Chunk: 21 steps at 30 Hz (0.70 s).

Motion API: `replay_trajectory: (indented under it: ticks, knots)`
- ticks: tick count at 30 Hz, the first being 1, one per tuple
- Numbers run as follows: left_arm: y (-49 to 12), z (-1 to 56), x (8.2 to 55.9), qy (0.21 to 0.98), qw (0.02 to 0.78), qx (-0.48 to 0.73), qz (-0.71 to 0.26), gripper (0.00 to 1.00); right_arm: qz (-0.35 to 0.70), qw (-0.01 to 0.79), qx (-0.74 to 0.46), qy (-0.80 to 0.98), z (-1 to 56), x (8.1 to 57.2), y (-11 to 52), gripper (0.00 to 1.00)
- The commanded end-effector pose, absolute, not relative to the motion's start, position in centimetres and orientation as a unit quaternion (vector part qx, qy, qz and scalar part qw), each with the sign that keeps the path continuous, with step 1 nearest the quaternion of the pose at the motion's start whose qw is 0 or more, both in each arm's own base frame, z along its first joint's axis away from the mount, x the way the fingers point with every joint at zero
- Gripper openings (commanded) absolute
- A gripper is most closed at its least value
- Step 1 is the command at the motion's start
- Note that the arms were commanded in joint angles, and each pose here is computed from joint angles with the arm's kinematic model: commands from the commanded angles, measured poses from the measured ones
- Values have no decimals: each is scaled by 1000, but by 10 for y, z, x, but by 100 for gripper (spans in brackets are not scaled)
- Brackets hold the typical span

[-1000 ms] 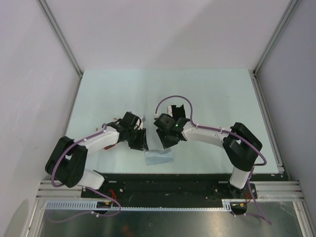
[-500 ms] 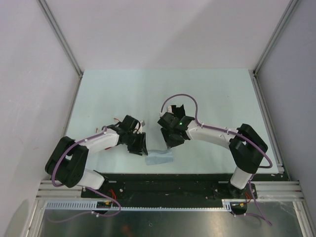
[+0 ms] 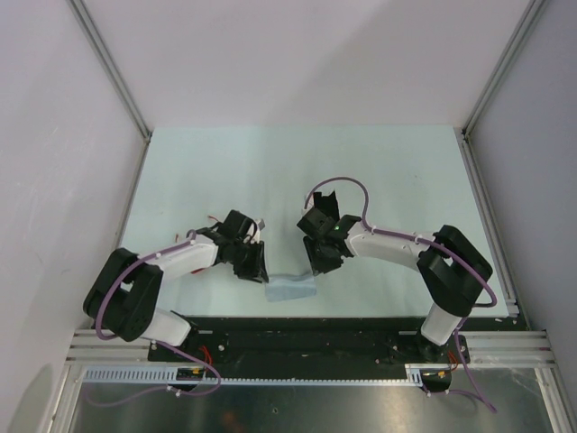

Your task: Organize the sunglasses

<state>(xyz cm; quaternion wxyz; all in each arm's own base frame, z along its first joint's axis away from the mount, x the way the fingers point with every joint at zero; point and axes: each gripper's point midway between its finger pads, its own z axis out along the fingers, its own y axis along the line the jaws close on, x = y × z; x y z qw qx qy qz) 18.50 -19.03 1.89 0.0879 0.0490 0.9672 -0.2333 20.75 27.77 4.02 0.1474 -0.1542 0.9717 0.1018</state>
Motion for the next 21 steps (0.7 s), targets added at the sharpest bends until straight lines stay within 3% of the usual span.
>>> replay_trajectory:
  ticks: [1,21]
  knots:
    - [-200,27,202,962,112,40,-246,29,135,165,-137,967,50,213,286,35]
    - [-207,28,205,959,107,41,-259,22,167,169,-137,962,58,214,294,36]
